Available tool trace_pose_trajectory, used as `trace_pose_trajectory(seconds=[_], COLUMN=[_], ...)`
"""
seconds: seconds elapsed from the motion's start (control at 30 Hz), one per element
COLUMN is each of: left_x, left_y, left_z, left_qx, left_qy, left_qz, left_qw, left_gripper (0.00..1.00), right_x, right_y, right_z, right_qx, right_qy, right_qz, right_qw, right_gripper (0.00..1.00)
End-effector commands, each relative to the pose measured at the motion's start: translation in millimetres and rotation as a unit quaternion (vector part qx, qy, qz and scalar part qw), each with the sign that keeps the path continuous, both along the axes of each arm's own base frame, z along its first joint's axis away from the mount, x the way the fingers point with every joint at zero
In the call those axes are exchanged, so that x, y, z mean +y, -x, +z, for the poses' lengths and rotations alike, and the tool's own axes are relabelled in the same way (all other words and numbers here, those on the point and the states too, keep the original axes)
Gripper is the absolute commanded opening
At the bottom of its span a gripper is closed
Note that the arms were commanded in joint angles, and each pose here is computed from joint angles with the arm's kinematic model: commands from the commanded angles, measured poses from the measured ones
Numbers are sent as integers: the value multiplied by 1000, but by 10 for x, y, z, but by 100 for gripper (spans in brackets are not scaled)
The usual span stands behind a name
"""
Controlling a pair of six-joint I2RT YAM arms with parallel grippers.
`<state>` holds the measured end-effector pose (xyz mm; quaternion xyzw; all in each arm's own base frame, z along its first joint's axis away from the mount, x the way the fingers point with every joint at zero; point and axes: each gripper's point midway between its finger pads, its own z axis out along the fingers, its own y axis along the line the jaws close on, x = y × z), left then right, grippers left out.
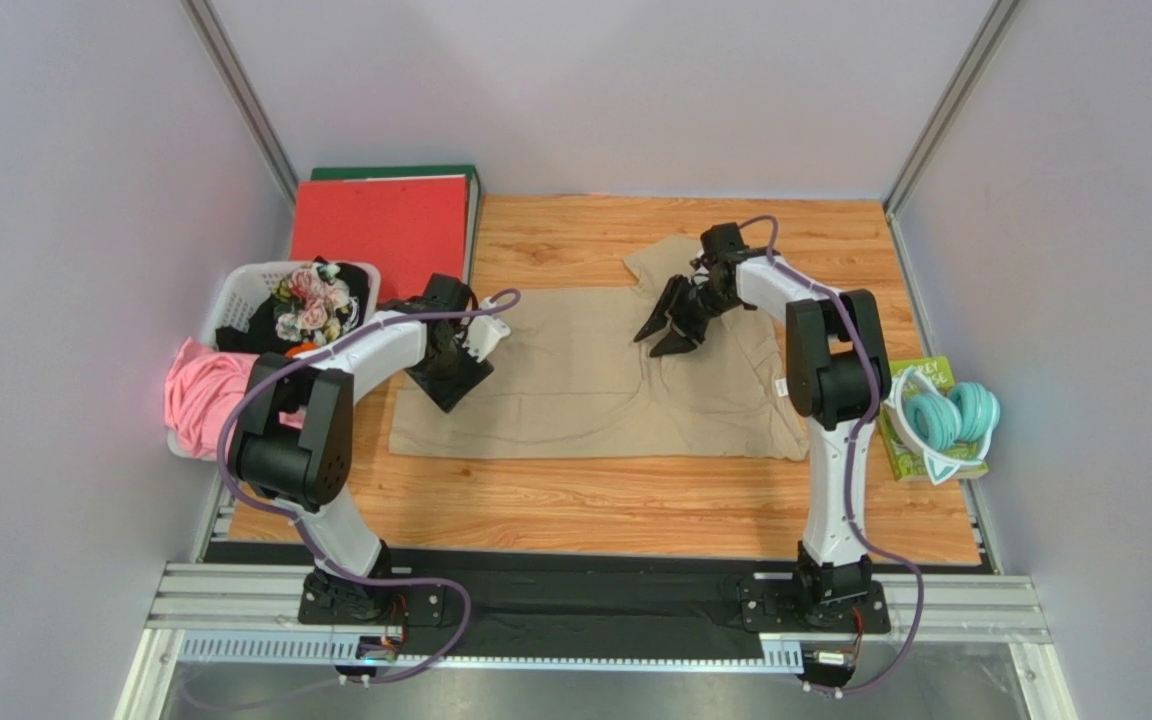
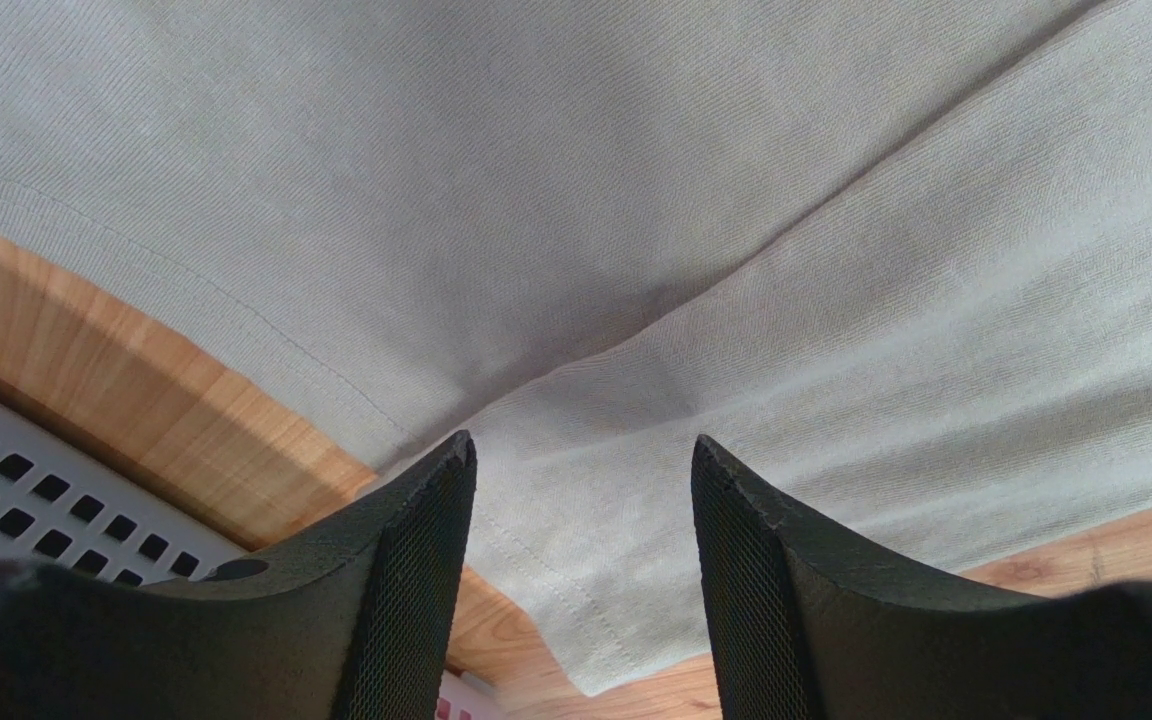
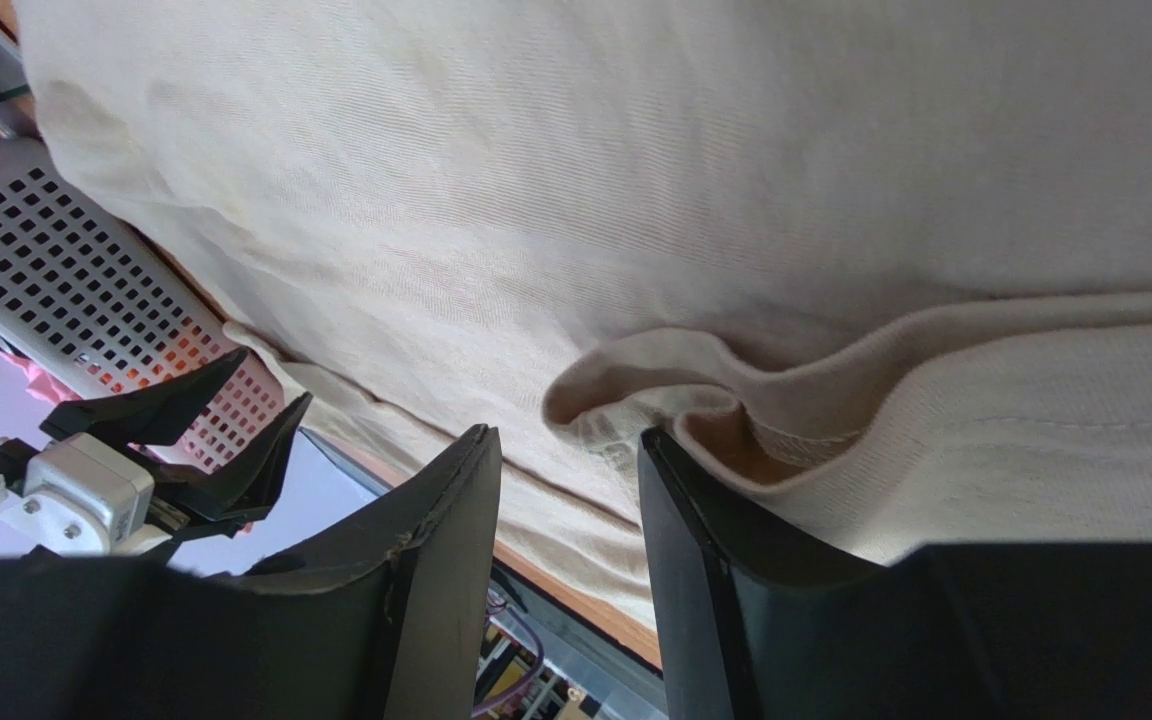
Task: Fold and stack the t-shirts
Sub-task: Fold the tshirt
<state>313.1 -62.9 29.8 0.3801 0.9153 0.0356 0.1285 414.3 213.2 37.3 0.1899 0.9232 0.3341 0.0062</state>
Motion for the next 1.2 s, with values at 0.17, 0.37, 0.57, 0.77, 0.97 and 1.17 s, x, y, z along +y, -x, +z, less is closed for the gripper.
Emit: trace_pose_trajectory(seconds=[0.17,0.37,0.57,0.77,0.97,1.17], left_x=[4,-1,-29,-14,2,-4], left_y=[-35,-68,-65,-38,11,12], left_z=[97,137,115,109,85,99], left_qx=[-16,-20,-14,-12,-10,-12], left_qy=[7,7,13,11,9,11], left_qz=[-4,-6,-4,-5,-8,-11], left_qw=[1000,1000,1000,1000,1000,1000], left_gripper=[62,62,62,61,61,61], right_x=[140,247,437,359,-36,-496], right_y=[-174,-158,-189,-247,-256,-187], right_z=[4,-98,-47,105,421,860], right_qx=[-20,-12,-24,-45,-99,-148], right_qy=[-14,-24,-44,-44,-42,-50], right_qz=[18,24,48,45,33,-21], right_qw=[1000,999,998,997,994,988], right_gripper=[44,44,44,45,51,55])
